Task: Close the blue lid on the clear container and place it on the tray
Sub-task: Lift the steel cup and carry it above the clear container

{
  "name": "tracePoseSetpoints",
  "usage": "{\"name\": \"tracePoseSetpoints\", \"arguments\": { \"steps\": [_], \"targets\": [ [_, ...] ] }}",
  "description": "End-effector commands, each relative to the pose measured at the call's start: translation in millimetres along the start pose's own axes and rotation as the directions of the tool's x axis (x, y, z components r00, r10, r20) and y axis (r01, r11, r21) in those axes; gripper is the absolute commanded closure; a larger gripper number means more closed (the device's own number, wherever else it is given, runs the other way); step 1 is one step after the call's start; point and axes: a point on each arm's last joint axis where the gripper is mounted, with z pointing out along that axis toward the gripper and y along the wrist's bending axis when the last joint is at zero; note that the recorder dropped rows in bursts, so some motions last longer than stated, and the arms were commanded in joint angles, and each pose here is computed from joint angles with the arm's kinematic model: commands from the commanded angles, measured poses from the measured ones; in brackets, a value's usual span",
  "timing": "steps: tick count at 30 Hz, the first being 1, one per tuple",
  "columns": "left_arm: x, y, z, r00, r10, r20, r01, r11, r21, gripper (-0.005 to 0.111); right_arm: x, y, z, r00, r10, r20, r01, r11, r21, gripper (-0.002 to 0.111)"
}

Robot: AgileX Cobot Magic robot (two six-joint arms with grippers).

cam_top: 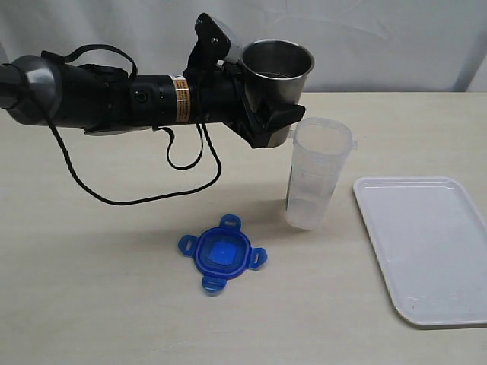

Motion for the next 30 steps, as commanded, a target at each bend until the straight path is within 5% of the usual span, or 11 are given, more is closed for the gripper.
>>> {"name": "tracePoseSetpoints", "arguments": {
  "steps": [1, 21, 30],
  "targets": [
    [-9.7, -2.7, 2.1, 1.000, 0.013, 0.022, -0.013, 1.000, -0.003, 0.107, 0.7, -0.1, 0.0, 1.000, 0.003, 0.005, -0.003, 1.000, 0.003, 0.104],
    [0.3, 2.9, 2.4, 0.965, 0.239, -0.107, -0.245, 0.968, -0.054, 0.107, 0.7, -0.1, 0.0, 1.000, 0.003, 0.005, -0.003, 1.000, 0.003, 0.104],
    [1.1, 3.7, 2.2, 0.959, 0.258, -0.119, -0.266, 0.962, -0.058, 0.107, 0.7, -0.1, 0.0, 1.000, 0.003, 0.005, -0.003, 1.000, 0.003, 0.104]
  ]
}}
